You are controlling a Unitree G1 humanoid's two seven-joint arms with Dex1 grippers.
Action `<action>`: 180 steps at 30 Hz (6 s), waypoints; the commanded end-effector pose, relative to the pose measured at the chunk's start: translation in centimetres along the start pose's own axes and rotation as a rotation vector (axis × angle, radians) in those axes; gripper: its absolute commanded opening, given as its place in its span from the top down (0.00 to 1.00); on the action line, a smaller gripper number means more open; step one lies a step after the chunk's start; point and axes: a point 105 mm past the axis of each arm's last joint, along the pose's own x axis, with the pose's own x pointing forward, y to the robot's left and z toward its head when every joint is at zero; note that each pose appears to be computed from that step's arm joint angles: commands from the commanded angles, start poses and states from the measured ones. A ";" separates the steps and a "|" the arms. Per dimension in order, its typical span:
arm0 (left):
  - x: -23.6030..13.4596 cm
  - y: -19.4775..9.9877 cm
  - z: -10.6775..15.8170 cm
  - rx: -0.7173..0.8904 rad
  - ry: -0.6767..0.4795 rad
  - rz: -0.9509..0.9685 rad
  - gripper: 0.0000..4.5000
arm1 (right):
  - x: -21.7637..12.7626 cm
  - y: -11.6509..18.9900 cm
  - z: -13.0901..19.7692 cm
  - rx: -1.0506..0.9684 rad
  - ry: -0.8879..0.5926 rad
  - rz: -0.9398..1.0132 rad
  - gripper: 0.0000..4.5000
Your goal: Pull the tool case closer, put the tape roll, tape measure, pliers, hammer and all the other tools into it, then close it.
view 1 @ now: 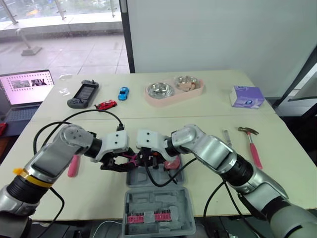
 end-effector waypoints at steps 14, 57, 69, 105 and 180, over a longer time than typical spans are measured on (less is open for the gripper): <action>-6.1 0.1 1.6 -0.018 -0.173 0.108 0.00 | -2.0 -0.5 -0.5 -0.062 -0.001 -0.027 0.78; -7.1 -6.8 -5.9 -0.214 -0.407 0.340 0.00 | -2.8 0.5 -4.6 -0.091 0.254 -0.001 0.78; -7.2 -7.0 -5.7 -0.218 -0.404 0.354 0.00 | -1.5 -0.2 -5.2 -0.093 0.275 -0.006 0.78; -7.8 -6.5 -5.5 -0.231 -0.402 0.392 0.00 | 0.5 -0.6 -6.8 -0.081 0.296 -0.024 0.78; -7.3 -6.1 -5.7 -0.247 -0.404 0.390 0.00 | 2.2 0.0 -7.5 0.186 0.145 -0.064 0.99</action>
